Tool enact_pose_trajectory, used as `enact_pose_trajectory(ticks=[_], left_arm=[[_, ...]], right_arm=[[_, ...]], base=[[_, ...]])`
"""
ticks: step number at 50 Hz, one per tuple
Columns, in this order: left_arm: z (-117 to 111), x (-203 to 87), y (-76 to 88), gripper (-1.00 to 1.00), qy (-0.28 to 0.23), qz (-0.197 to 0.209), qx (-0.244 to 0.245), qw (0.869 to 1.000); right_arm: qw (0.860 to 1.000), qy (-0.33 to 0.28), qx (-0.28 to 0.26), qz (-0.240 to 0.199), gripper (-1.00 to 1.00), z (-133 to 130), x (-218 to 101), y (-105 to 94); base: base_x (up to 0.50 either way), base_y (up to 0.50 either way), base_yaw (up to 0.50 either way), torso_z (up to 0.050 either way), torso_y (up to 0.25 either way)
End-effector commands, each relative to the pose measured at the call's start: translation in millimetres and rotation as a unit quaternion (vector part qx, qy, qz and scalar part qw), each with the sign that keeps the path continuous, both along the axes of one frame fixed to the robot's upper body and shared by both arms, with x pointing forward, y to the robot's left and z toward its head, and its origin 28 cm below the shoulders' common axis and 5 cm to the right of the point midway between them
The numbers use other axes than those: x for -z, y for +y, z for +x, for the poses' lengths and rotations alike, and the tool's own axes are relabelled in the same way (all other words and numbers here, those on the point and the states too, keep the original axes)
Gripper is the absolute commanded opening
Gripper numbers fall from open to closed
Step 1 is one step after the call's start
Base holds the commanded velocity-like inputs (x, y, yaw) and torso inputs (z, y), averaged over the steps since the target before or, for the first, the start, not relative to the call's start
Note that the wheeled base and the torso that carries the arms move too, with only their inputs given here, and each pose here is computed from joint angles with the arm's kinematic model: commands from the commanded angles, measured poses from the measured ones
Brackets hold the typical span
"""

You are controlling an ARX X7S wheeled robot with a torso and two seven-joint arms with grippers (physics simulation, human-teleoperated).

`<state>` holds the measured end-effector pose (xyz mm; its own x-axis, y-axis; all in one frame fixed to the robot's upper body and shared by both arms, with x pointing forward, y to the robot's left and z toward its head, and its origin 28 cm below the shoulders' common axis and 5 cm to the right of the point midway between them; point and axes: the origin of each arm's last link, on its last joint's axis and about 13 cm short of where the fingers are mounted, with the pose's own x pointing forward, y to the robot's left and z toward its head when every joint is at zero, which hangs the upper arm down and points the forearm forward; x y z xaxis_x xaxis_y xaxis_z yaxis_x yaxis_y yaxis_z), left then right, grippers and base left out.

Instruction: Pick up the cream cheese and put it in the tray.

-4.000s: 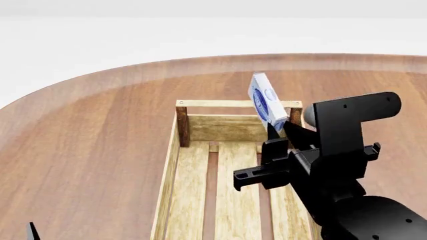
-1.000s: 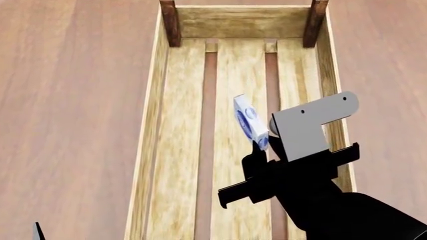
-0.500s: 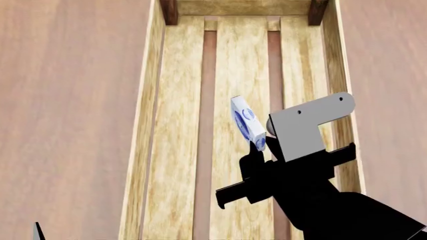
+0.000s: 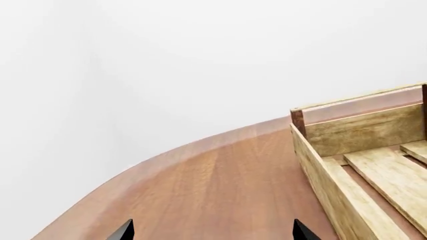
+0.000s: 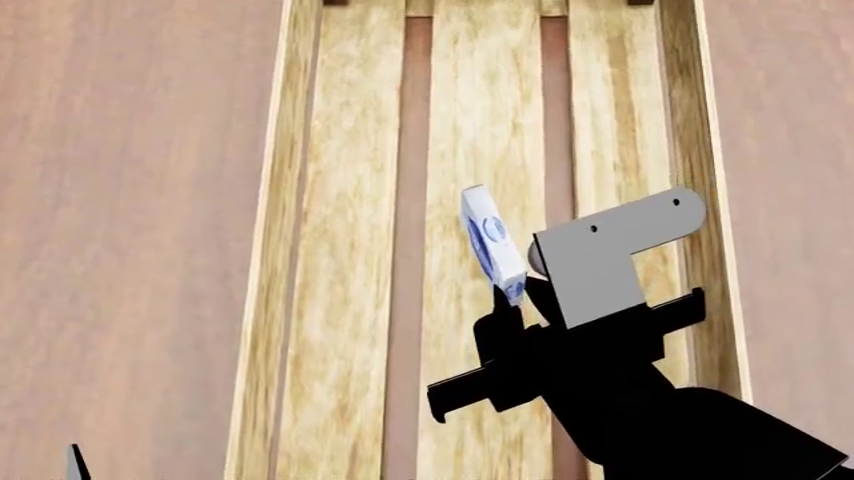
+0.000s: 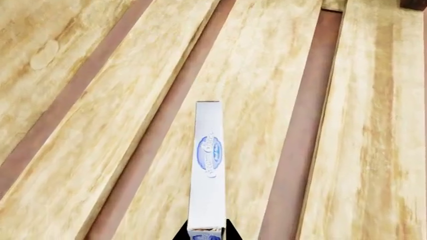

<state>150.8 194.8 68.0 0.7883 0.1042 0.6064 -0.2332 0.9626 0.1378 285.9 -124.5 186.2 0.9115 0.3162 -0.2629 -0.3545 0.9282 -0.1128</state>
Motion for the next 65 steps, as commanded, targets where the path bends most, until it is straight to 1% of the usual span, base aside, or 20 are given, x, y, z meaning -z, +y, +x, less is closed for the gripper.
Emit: enact_pose_trajectory(ticks=[1,6,7,8,9,10,11,29,37,42,47,53,65], left_arm=[[0,0,0.1,1.00,0.000,0.000,0.000,1.000],[-1,0,0.1,1.00,-0.002,-0.003,0.005,1.000],[-1,0,0.3,1.00,0.002,-0.011,0.010,1.000],[0,0,0.5,1.00,0.004,-0.009,0.011,1.000],[0,0,0.3,1.00,0.002,-0.008,0.009,1.000],[0,0,0.2,1.00,0.003,-0.009,0.010,1.000],[0,0,0.2,1.00,0.003,-0.009,0.011,1.000],[0,0,0.2,1.00,0.002,-0.012,0.012,1.000],[0,0,0.0,1.00,0.001,-0.010,0.013,1.000],[0,1,-0.2,1.00,0.002,-0.010,0.012,1.000],[0,0,0.5,1.00,0.001,-0.009,0.011,1.000],[0,0,1.0,1.00,0.000,-0.008,0.010,1.000],[-1,-1,2.3,1.00,-0.001,-0.010,0.008,1.000]], right_arm=[[1.000,-0.001,0.008,-0.008,-1.00,2,2,-1.2],[1.000,-0.002,0.009,-0.012,-1.00,2,2,-1.1],[1.000,-0.002,0.009,-0.012,-1.00,2,3,-1.1],[1.000,-0.001,0.007,-0.016,-1.00,1,3,-0.9],[0.999,-0.004,0.004,-0.032,-1.00,1,4,-0.7],[0.999,0.003,0.021,-0.049,-1.00,2,6,-0.8],[0.999,0.011,0.023,-0.042,1.00,3,6,-1.3],[0.999,0.008,0.024,-0.037,1.00,1,3,-4.8],[0.999,0.002,0.021,-0.038,1.00,-5,0,-5.6],[0.999,-0.006,0.020,-0.040,1.00,-10,-3,-5.1],[0.999,-0.026,0.006,-0.039,1.00,-20,-13,-3.0],[0.998,-0.045,0.006,-0.042,1.00,-31,-22,-3.9],[0.997,-0.064,0.013,-0.047,1.00,-44,-33,-8.4]], base=[[0.00,0.00,0.00,0.000,-0.088],[0.00,0.00,0.00,0.000,-0.068],[0.00,0.00,0.00,0.000,0.000],[0.00,0.00,0.00,0.000,0.000],[0.00,0.00,0.00,0.000,0.000],[0.00,0.00,0.00,0.000,0.000],[0.00,0.00,0.00,0.000,0.000],[0.00,0.00,0.00,0.000,0.000],[0.00,0.00,0.00,0.000,0.000],[0.00,0.00,0.00,0.000,0.000],[0.00,0.00,0.00,0.000,0.000],[0.00,0.00,0.00,0.000,0.000],[0.00,0.00,0.00,0.000,0.000]])
